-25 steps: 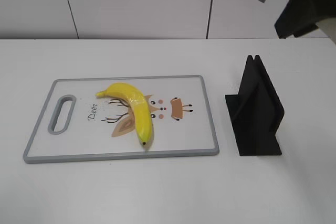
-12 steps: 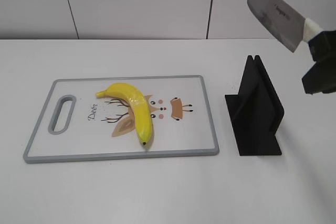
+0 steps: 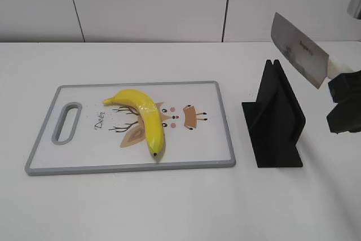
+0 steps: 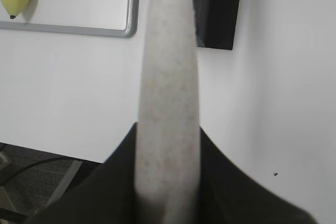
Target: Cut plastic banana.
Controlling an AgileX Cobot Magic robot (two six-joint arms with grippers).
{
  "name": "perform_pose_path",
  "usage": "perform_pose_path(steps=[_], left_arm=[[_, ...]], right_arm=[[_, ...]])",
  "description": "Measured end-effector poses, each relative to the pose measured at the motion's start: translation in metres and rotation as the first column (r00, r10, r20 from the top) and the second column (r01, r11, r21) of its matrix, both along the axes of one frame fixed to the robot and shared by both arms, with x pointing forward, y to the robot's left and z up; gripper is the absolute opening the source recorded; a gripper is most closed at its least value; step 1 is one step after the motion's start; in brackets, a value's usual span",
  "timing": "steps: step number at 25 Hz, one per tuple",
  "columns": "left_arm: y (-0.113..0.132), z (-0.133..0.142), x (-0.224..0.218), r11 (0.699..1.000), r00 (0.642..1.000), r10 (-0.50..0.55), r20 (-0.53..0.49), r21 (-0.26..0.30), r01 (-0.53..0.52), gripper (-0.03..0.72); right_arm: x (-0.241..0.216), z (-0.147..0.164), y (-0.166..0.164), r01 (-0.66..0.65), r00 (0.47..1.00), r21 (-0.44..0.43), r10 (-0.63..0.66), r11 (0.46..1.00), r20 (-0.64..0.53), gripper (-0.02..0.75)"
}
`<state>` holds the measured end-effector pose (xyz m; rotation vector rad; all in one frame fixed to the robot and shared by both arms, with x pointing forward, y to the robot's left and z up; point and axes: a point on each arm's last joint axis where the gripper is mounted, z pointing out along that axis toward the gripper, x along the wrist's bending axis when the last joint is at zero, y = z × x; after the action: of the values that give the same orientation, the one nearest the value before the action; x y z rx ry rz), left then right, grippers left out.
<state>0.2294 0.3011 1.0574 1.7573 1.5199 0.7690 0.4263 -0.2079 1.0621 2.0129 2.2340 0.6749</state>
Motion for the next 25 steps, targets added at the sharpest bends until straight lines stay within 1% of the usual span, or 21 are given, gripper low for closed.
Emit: perform_pose_path(steps=[2, 7, 16, 20, 25], left_arm=[[0.001, -0.008, -0.005, 1.000, 1.000, 0.008, 0.020, -0.009, -0.008, 0.515], [0.001, -0.010, 0.002, 1.000, 0.993, 0.022, 0.114, -0.018, -0.020, 0.515], [0.001, -0.010, 0.004, 1.000, 0.992, 0.022, 0.127, -0.020, -0.019, 0.515], [0.001, -0.010, 0.004, 1.000, 0.992, 0.022, 0.127, -0.020, -0.019, 0.515], [0.001, -0.010, 0.004, 1.000, 0.992, 0.022, 0.127, -0.020, -0.019, 0.511]], right_arm=[[-0.001, -0.003, 0.000, 0.006, 1.000, -0.001, -0.006, 1.000, -0.007, 0.179], [0.000, -0.008, -0.001, 0.014, 1.000, -0.015, -0.014, 1.000, -0.019, 0.179], [0.018, -0.024, 0.005, 0.042, 0.999, -0.021, -0.043, 0.999, -0.033, 0.179], [0.026, -0.036, 0.008, 0.040, 0.997, -0.046, -0.043, 0.998, -0.060, 0.179], [0.031, -0.040, 0.006, 0.040, 0.998, -0.076, -0.043, 0.996, -0.041, 0.179]])
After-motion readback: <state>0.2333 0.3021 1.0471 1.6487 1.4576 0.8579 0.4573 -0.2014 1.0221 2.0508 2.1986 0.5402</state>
